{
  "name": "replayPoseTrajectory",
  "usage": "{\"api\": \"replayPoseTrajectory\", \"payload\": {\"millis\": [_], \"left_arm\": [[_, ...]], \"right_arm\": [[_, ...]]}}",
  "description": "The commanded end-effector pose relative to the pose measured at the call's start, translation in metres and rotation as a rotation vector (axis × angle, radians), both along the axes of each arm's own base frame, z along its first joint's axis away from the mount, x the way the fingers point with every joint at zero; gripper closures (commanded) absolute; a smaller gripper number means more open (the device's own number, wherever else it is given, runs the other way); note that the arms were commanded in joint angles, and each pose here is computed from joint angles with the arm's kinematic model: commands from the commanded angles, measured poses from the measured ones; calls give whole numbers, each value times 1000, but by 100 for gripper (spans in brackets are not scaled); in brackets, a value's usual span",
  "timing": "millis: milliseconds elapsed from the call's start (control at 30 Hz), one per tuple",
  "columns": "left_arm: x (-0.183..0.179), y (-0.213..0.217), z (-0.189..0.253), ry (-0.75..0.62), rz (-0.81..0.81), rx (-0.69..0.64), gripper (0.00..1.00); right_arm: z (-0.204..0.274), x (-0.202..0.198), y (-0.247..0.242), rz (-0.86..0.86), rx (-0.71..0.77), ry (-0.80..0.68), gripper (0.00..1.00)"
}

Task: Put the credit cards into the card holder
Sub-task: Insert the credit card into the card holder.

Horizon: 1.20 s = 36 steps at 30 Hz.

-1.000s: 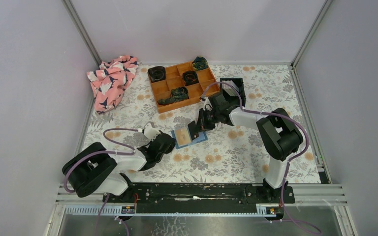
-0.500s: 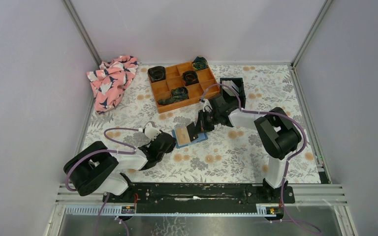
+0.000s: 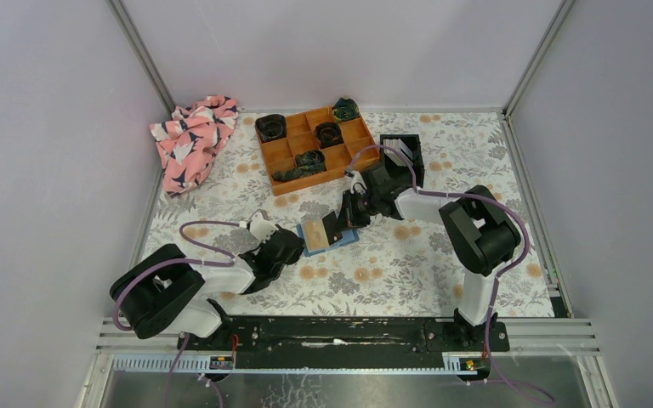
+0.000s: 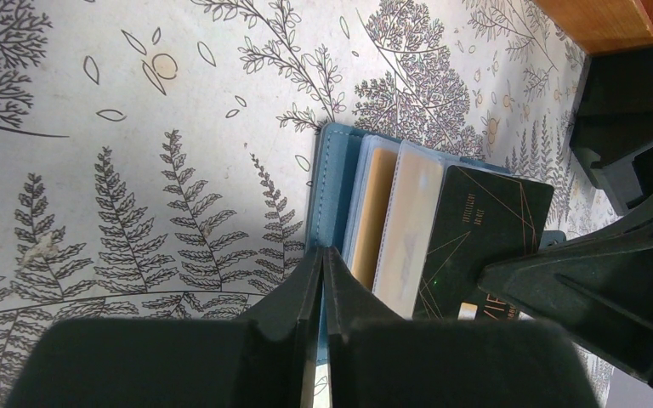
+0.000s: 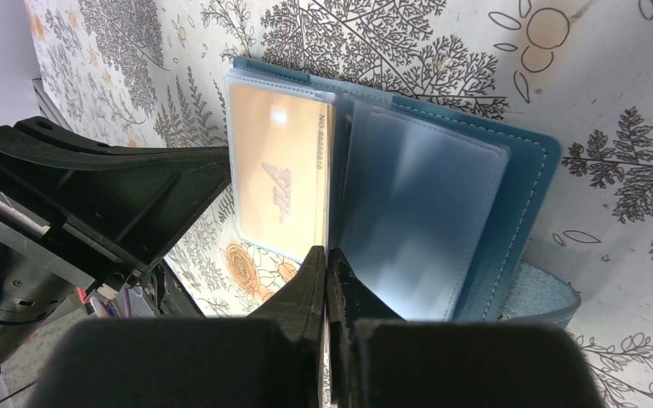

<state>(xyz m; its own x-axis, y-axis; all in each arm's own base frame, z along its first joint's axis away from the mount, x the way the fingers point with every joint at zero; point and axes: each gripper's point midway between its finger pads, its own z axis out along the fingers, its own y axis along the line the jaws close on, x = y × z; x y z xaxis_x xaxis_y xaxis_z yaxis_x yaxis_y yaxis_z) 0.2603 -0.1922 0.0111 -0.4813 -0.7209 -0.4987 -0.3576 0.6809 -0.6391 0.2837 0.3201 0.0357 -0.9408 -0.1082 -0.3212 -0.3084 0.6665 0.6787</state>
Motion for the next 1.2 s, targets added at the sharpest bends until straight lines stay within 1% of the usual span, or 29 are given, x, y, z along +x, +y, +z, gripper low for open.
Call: {"api": "replayPoseTrajectory", "payload": {"millis": [0, 367, 733, 1167], "left_arm": [[-23, 29, -37, 124, -6, 156, 91], [-24, 29, -42, 135, -9, 163, 96], [-26, 29, -44, 144, -15, 166, 99], [-29, 32, -47, 153, -14, 173, 100]], "right_arm": [[1, 1, 1, 9, 27, -3, 100], [-9, -9, 2, -1, 60, 38, 100], [-12, -10, 3, -24, 81, 50, 100], [-22, -6, -1, -112, 91, 66, 100]]}}
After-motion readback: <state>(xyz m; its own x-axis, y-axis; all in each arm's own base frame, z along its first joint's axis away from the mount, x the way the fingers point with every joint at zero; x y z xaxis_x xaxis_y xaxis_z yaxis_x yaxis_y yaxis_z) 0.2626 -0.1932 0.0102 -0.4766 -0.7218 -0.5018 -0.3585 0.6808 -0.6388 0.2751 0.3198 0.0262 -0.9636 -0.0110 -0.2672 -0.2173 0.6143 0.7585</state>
